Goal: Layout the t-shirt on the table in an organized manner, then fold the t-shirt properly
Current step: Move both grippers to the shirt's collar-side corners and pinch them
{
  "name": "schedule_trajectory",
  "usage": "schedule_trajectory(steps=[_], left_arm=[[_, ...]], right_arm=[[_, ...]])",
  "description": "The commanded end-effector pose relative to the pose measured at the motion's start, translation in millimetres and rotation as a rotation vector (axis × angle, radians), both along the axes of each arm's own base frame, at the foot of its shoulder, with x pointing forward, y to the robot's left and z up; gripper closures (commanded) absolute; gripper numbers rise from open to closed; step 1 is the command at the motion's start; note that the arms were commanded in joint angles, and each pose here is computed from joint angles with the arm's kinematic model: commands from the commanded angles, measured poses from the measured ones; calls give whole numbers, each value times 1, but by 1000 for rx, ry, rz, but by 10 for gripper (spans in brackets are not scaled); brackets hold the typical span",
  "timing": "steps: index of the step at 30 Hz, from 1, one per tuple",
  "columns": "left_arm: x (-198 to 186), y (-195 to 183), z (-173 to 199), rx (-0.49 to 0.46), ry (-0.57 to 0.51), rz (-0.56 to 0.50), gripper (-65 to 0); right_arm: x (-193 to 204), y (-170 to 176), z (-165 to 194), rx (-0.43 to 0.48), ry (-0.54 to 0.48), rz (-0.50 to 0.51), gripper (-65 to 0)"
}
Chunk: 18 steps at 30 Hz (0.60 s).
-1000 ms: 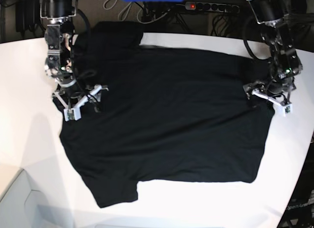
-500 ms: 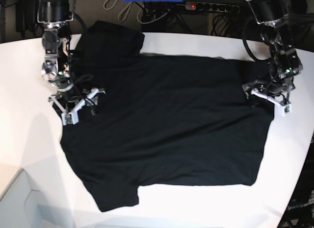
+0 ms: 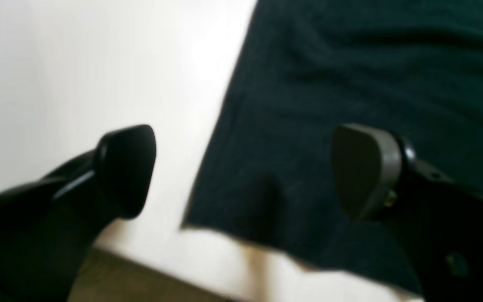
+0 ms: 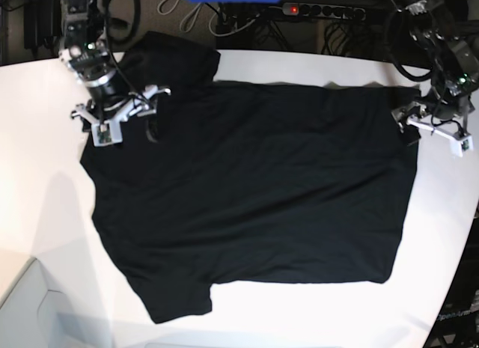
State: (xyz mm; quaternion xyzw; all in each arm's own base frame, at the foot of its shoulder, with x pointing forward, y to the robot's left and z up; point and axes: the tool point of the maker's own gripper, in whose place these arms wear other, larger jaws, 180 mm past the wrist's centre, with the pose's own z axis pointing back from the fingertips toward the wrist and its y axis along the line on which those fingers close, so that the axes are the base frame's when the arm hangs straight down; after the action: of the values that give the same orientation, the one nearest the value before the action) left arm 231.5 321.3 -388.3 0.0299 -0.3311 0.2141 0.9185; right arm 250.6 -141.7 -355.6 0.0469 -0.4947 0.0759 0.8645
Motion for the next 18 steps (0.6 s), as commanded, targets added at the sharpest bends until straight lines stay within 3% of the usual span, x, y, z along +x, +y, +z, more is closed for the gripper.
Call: schedule_trajectory(steps=[1,8,15,18], left_arm=[[0,10,8,26,-19,10,-650],[-24,9,-5,20,37,17,-650],[-29,8,-13,6,60,19,-650],[-33,2,-17,13,74,-46,-650]], right_arm=[[-3,0,8,14,-27,-11,-423],[-48,-10,-20,27,91,-73,-423],[-67,-13,-29,15,138,-74,-423],[-72,-13,-31,15,150,-74,-423]])
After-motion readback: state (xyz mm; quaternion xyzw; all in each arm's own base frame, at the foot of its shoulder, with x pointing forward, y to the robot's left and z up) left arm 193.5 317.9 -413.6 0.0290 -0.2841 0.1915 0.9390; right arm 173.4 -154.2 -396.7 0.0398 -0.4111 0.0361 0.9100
